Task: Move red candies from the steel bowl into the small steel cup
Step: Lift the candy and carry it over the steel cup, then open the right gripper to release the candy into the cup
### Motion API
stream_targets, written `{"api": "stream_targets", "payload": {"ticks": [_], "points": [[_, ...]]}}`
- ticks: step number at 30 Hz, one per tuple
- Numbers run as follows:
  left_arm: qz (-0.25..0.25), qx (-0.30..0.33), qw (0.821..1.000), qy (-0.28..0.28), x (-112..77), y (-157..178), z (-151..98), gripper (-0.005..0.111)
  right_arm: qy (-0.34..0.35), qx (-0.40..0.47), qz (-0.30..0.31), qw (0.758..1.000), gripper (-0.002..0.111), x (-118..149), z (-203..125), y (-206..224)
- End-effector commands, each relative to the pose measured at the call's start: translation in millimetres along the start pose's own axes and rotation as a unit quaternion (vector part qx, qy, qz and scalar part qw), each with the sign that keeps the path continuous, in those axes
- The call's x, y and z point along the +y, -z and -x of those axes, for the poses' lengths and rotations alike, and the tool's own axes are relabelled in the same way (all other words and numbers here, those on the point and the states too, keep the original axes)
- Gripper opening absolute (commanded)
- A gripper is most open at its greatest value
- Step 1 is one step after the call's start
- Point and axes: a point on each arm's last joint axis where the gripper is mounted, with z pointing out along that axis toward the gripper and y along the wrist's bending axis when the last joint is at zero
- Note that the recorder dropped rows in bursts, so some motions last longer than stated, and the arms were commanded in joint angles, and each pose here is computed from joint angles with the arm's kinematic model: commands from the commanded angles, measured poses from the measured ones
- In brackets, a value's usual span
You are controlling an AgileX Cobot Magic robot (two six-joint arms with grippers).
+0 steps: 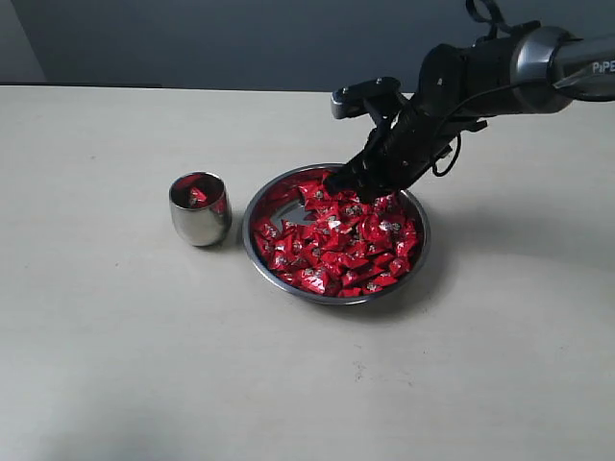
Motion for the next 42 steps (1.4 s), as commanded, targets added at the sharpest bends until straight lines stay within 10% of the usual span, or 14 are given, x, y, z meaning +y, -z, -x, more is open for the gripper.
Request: {"api": "stream_targets", "payload": {"ticks": [1, 20, 42], "points": [[0.000, -0.010, 1.000, 0.000, 0.2, 1.2, 3.4, 0.000, 0.006, -0.025, -0.002, 1.000, 0.000, 0.6, 8.9, 26.7], [0.000, -0.010, 1.000, 0.000, 0.2, 1.2, 3.4, 0.000, 0.007, -0.095, 0.177, 0.980, 0.000, 75.9, 39.5, 71.4], [0.000, -0.010, 1.000, 0.000, 0.2, 1.2, 3.4, 0.000, 0.020, -0.057, 0.228, 0.972, 0.000, 123.6, 85.7, 0.7]]}}
